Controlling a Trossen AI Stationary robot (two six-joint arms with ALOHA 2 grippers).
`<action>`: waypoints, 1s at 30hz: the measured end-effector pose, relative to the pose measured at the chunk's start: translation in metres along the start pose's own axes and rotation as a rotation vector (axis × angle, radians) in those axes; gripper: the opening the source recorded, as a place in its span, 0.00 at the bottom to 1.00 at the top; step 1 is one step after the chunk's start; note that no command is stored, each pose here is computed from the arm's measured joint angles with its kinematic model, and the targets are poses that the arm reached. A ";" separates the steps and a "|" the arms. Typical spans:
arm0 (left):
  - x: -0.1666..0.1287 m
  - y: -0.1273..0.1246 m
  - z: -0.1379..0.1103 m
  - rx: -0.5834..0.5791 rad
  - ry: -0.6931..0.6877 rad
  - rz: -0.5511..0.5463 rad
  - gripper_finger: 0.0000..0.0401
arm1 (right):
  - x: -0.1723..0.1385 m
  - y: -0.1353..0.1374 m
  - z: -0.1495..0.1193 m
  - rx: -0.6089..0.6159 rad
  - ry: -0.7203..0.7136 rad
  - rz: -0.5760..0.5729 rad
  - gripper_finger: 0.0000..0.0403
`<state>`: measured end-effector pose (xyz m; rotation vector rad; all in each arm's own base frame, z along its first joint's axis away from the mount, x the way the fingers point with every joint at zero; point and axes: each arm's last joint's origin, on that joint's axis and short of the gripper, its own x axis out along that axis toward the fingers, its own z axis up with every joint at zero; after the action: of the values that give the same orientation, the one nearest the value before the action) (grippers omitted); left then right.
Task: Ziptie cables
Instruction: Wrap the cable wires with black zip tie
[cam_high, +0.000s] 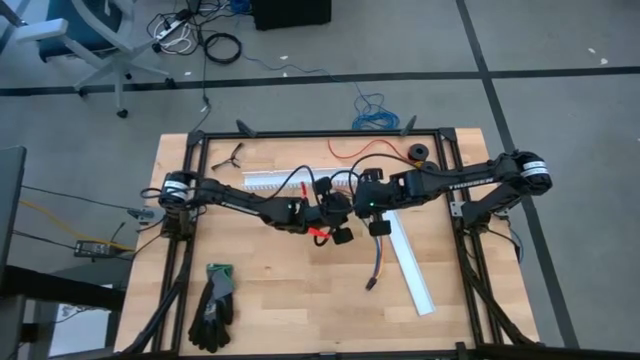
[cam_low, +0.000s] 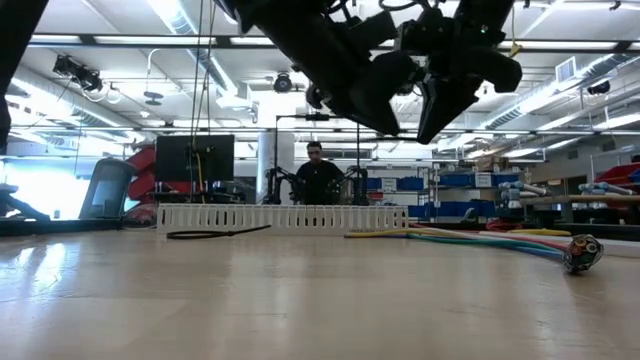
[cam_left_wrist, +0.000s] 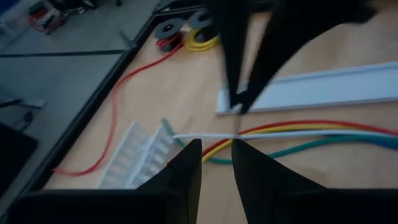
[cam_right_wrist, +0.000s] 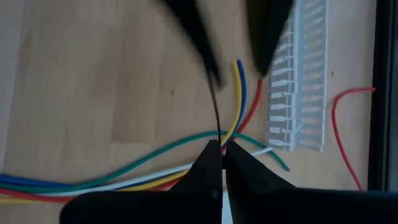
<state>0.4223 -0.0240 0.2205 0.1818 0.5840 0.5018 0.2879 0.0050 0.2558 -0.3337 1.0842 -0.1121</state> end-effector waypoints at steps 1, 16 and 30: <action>-0.004 0.003 0.000 0.001 0.006 0.011 0.25 | 0.000 0.001 0.000 -0.002 0.000 0.001 0.00; -0.011 0.000 -0.022 -0.126 -0.170 -0.150 0.25 | -0.002 0.007 0.007 -0.039 -0.081 0.019 0.00; -0.011 -0.002 -0.030 -0.011 -0.134 -0.100 0.25 | -0.003 0.011 0.013 -0.060 -0.144 0.041 0.00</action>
<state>0.3984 -0.0301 0.2007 0.1734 0.4569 0.3930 0.2973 0.0186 0.2606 -0.3676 0.9523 -0.0184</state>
